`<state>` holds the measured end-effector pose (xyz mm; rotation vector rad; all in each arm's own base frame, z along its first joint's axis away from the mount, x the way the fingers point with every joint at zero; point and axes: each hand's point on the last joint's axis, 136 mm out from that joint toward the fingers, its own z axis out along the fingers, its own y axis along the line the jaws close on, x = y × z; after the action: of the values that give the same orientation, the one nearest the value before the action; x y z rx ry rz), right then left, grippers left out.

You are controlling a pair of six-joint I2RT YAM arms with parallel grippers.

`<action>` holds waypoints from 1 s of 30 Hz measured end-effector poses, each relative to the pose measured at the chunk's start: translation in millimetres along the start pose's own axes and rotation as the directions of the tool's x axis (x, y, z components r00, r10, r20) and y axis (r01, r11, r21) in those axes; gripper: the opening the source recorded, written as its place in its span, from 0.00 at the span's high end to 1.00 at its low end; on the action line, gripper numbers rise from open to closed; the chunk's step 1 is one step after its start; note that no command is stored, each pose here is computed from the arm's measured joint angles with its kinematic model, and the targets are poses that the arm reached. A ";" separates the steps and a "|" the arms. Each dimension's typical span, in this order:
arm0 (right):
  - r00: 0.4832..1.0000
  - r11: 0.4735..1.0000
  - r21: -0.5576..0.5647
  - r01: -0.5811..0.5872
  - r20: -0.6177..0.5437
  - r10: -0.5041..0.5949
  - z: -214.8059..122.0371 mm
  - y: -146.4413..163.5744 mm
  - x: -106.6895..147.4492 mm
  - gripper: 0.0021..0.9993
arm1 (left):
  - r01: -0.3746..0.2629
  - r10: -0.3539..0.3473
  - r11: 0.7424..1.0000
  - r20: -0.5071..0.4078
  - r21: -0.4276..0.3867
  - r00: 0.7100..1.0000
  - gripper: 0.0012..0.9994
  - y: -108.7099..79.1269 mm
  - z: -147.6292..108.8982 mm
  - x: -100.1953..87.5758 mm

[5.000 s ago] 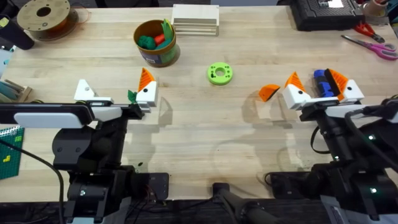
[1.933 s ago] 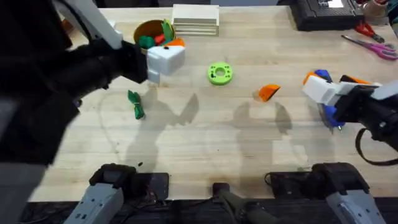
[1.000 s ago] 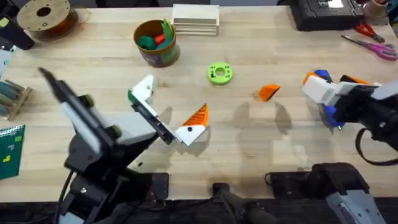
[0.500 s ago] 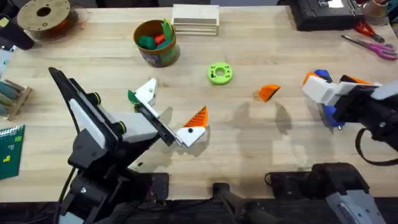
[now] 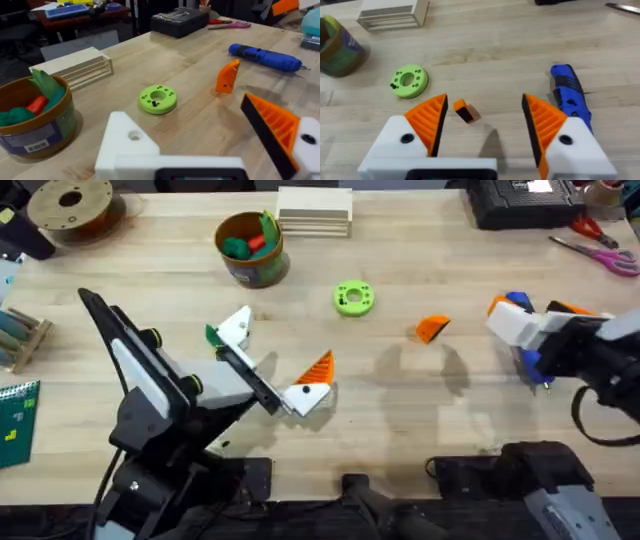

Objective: Pick up the gripper from the table and insert it into the empty holder that is missing its gripper. Then pick up a screw, insert it into the mounting hole, and use the screwdriver to tighten it. Finally, clean up the table by picking up the vegetable and placing it into the bucket.

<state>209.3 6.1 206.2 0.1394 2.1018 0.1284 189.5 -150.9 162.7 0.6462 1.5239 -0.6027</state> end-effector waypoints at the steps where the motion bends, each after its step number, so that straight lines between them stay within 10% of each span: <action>1: 1.000 1.000 0.000 0.000 0.000 0.000 0.0 0.0 0.0 0.14 | 0.000 0.000 1.000 0.000 0.000 1.000 0.01 0.0 0.0 0.0; 19: 1.000 1.000 -0.002 -0.008 -0.002 0.008 4.9 0.6 -3.1 0.14 | 0.108 -0.108 0.993 -0.003 0.054 0.994 0.01 -9.3 -0.3 -0.5; 30: 0.904 0.955 -0.179 0.236 -0.321 -0.283 52.7 45.2 -1.9 0.14 | 0.142 -0.142 0.988 -0.006 0.065 0.990 0.01 -11.2 -0.4 -0.7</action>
<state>257.7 52.3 187.8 -0.2663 2.4288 0.1425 181.3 -158.5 163.3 0.5909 1.5657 -0.7628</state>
